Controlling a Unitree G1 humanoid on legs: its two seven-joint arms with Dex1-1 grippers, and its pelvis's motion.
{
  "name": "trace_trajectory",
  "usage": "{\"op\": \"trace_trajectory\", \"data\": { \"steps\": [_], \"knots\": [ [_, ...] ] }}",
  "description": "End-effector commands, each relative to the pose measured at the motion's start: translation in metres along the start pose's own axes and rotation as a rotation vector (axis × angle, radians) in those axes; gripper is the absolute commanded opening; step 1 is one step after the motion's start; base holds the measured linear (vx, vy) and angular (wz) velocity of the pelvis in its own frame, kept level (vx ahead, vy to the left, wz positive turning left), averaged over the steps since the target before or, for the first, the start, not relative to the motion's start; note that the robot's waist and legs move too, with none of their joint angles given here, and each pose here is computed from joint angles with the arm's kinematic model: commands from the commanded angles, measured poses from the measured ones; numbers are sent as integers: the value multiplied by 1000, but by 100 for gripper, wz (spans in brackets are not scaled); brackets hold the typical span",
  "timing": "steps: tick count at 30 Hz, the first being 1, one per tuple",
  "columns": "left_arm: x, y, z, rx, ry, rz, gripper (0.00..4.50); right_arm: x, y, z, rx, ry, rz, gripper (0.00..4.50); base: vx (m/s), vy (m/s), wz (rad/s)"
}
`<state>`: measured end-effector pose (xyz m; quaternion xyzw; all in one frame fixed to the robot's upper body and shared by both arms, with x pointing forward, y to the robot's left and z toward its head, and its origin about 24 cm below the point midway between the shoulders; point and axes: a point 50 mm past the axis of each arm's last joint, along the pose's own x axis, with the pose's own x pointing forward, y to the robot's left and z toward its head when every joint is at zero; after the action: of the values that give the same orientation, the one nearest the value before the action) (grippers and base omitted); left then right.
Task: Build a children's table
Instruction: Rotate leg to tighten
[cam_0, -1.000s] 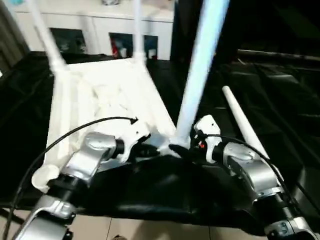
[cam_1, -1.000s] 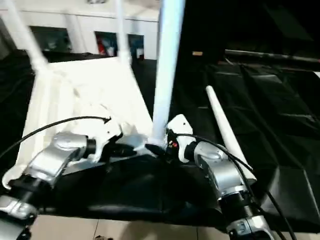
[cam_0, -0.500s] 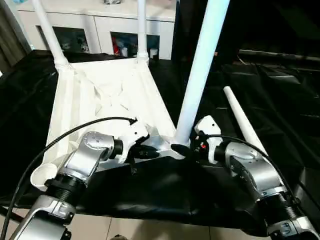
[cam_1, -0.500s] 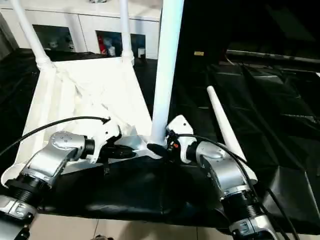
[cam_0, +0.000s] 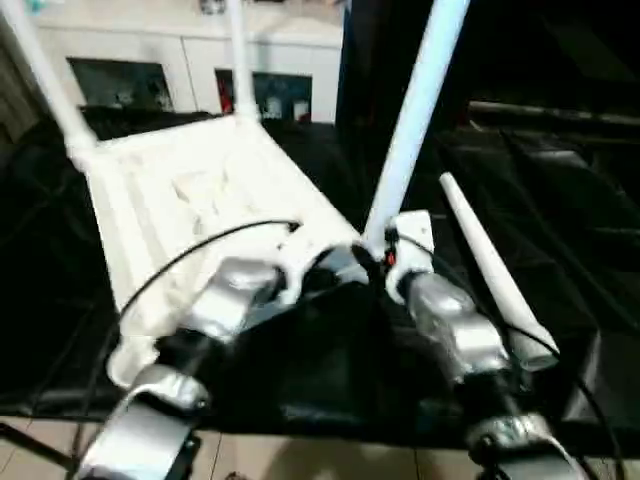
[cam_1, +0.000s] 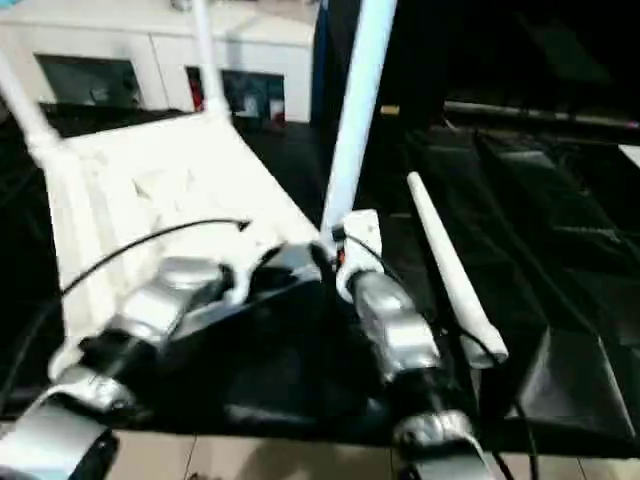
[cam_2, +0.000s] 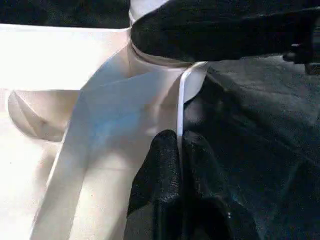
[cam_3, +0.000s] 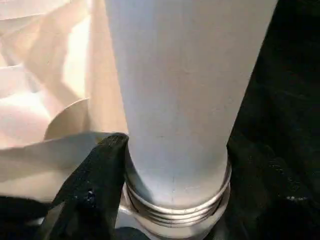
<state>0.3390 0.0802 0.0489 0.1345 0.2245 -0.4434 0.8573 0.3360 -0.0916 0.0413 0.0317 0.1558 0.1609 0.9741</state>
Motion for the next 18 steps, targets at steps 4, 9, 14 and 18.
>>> {"op": "trace_trajectory", "data": {
  "steps": [4,9,14,18],
  "knots": [
    [8,-8,11,6,-66,-27,0,4,16,-17,22,65,33,301,0,0,0],
    [8,-8,11,38,-84,-34,0,3,12,-13,42,28,32,345,0,0,0],
    [6,-7,16,67,-167,-17,0,-8,-6,1,6,-33,-5,379,0,0,0],
    [2,-5,27,29,-252,-15,57,-30,-18,12,-46,-100,20,380,0,0,0]
  ]
}}
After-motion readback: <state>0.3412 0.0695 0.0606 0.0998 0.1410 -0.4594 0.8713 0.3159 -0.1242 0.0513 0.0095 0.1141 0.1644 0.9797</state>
